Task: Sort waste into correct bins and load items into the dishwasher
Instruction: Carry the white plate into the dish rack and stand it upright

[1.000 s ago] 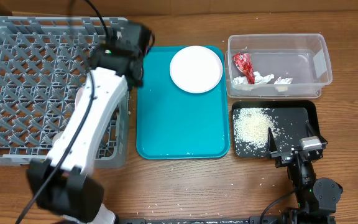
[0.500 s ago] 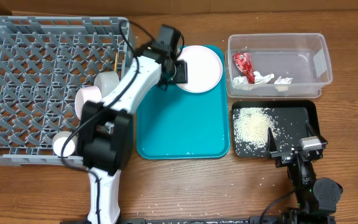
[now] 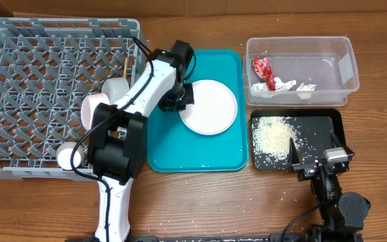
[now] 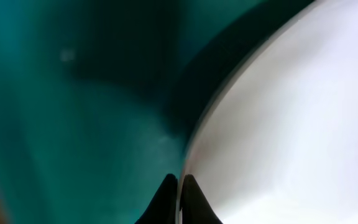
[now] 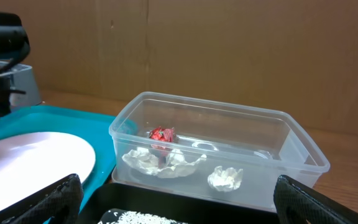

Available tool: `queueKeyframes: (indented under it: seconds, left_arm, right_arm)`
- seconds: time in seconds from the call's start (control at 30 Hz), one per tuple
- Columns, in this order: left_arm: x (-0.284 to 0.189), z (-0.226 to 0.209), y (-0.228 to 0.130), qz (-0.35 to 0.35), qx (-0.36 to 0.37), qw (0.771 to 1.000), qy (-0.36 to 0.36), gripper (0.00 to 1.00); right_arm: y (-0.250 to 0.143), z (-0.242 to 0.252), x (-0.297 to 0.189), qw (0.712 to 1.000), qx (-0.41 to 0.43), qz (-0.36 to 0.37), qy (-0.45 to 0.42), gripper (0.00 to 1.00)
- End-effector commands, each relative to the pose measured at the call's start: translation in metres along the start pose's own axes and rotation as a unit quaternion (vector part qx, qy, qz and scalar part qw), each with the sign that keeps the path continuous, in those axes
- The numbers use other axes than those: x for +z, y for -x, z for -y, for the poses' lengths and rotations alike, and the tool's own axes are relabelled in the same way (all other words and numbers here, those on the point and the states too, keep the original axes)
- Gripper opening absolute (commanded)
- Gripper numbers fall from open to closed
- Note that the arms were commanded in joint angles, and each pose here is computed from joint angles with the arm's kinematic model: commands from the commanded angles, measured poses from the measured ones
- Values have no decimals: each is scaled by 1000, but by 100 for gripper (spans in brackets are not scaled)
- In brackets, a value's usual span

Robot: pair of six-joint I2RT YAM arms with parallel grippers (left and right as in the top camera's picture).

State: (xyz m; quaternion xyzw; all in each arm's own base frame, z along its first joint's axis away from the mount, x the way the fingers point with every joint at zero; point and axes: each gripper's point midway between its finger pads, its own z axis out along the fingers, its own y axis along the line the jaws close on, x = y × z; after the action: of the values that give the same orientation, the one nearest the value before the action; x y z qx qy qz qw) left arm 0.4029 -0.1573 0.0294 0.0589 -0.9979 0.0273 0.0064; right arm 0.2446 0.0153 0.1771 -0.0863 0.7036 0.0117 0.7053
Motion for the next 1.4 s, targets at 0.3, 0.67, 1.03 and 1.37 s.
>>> queueKeyframes:
  seconds: [0.3, 0.67, 1.03, 1.37]
  left_arm:
    - [-326, -150, 3, 353, -33, 876, 327, 4]
    - [-343, -268, -31, 267, -112, 783, 551, 4]
    - [-260, -334, 9, 204, -100, 821, 524, 4]
    - [-218, -327, 34, 203, -27, 851, 484, 4]
  right_arm:
    - [-1, 1, 0, 1000, 2, 4, -2, 100]
    - [-1, 1, 0, 1000, 2, 4, -2, 100]
    - [-1, 1, 0, 1000, 2, 4, -2, 100]
    - [-1, 1, 0, 1000, 2, 3, -2, 100]
